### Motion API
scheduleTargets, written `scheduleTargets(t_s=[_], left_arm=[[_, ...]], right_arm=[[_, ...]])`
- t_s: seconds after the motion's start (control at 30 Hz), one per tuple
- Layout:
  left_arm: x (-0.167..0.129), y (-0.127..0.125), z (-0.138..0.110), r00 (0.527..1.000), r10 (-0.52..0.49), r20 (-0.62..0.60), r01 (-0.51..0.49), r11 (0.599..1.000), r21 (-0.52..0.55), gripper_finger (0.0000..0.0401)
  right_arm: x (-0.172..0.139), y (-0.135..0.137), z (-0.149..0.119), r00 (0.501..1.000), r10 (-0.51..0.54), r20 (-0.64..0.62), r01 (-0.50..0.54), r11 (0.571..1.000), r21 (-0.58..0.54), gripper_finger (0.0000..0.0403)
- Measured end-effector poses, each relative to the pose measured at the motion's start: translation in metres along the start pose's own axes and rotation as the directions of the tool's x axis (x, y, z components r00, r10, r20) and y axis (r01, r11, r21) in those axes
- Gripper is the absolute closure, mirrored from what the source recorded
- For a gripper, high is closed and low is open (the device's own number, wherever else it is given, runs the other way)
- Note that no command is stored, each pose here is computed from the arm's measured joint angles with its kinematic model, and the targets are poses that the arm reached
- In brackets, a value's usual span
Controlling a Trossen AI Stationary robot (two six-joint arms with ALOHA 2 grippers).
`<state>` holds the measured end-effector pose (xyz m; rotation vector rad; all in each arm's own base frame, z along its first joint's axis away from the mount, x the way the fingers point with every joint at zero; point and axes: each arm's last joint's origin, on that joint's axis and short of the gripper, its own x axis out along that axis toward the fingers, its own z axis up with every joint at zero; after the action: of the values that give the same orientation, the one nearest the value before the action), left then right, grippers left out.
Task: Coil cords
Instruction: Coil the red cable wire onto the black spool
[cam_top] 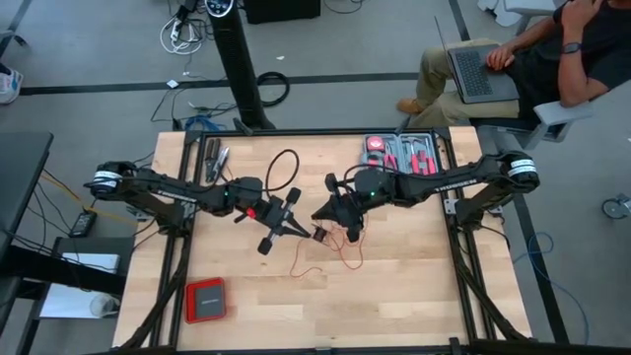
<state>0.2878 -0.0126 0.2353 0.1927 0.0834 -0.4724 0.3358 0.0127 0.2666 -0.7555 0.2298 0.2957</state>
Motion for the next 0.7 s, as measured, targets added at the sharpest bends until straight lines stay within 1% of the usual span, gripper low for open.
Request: scheduleTargets(t_s=[0.13, 0.27, 0.43, 0.5, 0.6, 0.7], left_arm=[[-0.0015, 0.0024, -0.0041, 0.999, 0.006, -0.035, -0.009, 0.998, -0.067, 0.0401], [-0.0016, 0.002, -0.0055, 0.999, 0.003, -0.048, -0.008, 0.996, -0.094, 0.0401], [-0.0024, 0.0038, -0.0056, 0.999, 0.011, -0.047, -0.018, 0.988, -0.151, 0.0401], [-0.0029, 0.0049, -0.0047, 0.999, 0.016, -0.038, -0.022, 0.986, -0.168, 0.0401], [-0.0031, 0.0058, -0.0032, 0.999, 0.022, -0.023, -0.026, 0.987, -0.161, 0.0401], [-0.0031, 0.0058, -0.003, 1.0, 0.023, -0.022, -0.024, 0.996, -0.092, 0.0401]], right_arm=[[0.0, -0.0005, 0.0007, 1.0, -0.011, 0.001, 0.011, 0.998, -0.057, 0.0403], [0.0001, -0.0018, 0.0017, 0.999, -0.04, -0.004, 0.039, 0.991, -0.13, 0.0403], [-0.0001, -0.0058, 0.0059, 0.996, -0.084, 0.04, 0.092, 0.96, -0.263, 0.0403], [-0.0003, -0.007, 0.007, 0.994, -0.098, 0.051, 0.109, 0.949, -0.297, 0.0403], [-0.0003, -0.0073, 0.006, 0.993, -0.118, 0.025, 0.12, 0.949, -0.291, 0.0403], [-0.0002, -0.006, 0.0033, 0.993, -0.114, -0.013, 0.108, 0.968, -0.228, 0.0403]])
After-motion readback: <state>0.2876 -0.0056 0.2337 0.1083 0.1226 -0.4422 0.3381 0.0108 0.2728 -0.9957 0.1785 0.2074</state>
